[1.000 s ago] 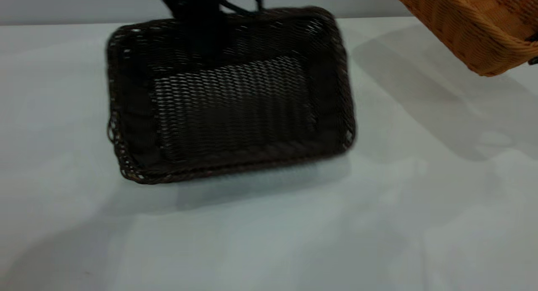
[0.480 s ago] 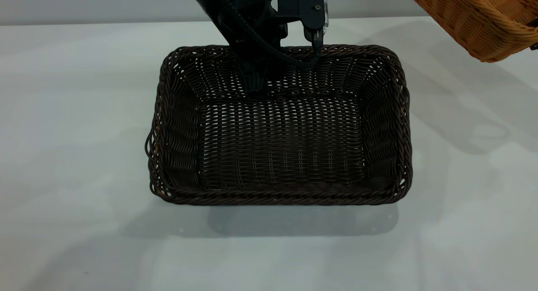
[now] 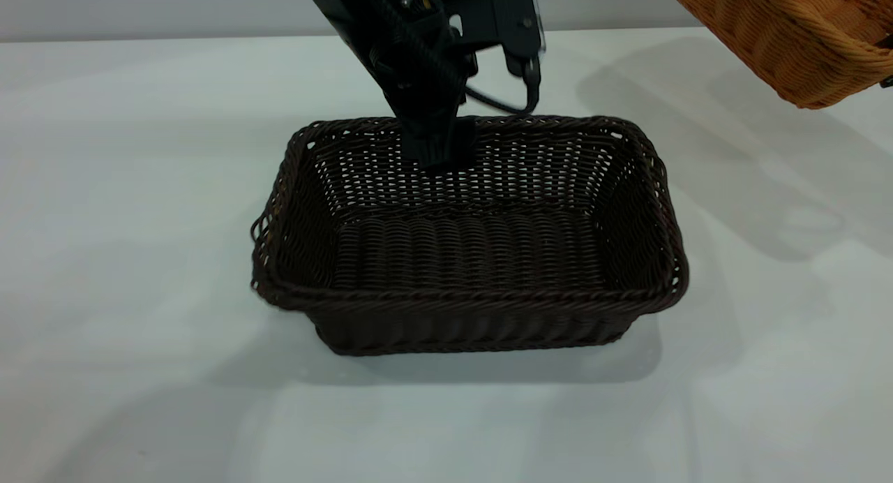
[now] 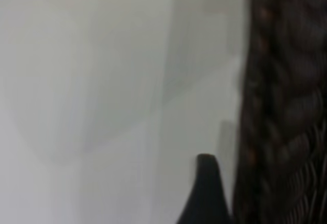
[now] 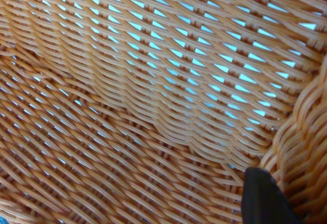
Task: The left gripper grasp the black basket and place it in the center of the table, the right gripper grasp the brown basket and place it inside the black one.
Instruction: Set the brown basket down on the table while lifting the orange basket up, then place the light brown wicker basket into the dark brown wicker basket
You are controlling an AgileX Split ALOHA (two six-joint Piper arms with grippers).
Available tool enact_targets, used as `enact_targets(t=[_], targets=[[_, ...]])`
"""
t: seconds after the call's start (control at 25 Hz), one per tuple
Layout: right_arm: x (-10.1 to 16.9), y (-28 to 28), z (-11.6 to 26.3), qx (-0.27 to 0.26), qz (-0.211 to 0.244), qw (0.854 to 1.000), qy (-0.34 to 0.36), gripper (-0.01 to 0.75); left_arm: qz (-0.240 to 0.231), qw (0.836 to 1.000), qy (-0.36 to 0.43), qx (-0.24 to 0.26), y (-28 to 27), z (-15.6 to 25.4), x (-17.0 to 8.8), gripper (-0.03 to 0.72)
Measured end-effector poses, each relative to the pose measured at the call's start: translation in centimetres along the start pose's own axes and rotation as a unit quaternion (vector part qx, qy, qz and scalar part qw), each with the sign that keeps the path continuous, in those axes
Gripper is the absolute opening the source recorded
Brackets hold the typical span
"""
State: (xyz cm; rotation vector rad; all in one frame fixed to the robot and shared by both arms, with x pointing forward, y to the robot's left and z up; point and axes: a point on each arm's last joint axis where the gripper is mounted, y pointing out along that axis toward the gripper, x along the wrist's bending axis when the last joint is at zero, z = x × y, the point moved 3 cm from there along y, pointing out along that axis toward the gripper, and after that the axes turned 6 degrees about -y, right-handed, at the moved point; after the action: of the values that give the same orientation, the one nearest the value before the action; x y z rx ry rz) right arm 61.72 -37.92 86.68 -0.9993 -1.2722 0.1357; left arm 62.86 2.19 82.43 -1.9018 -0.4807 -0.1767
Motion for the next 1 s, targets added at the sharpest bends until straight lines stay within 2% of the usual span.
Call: enact_targets(t=[0.16, 0.28, 0.44, 0.6, 0.8, 1.0], targets=[[0.2, 0.0, 0.4, 0.018, -0.007, 1.0, -0.003, 0.139, -0.028, 0.995, -0.099, -0.009, -2.2, 0.9, 3.1, 0.571], [0.3, -0.1, 1.1, 0.046, -0.012, 0.999, -0.01, 0.139, -0.049, 0.98, -0.19, -0.003, -4.8, 3.1, 6.5, 0.573], [1.6, -0.7, 2.3, 0.08, 0.014, 0.995, -0.049, 0.139, -0.078, 0.947, -0.313, 0.021, -9.1, 8.1, 11.1, 0.573], [4.8, -1.5, 4.1, 0.108, 0.047, 0.988, -0.098, 0.139, -0.116, 0.909, -0.4, 0.03, -11.7, 13.4, 14.5, 0.573], [9.2, 0.4, 8.3, 0.183, 0.087, 0.964, -0.17, 0.139, -0.137, 0.884, -0.445, 0.042, -12.7, 17.4, 16.0, 0.573], [11.3, 4.0, 12.5, 0.255, 0.115, 0.934, -0.223, 0.139, -0.143, 0.877, -0.456, 0.045, -13.0, 18.4, 16.3, 0.573]])
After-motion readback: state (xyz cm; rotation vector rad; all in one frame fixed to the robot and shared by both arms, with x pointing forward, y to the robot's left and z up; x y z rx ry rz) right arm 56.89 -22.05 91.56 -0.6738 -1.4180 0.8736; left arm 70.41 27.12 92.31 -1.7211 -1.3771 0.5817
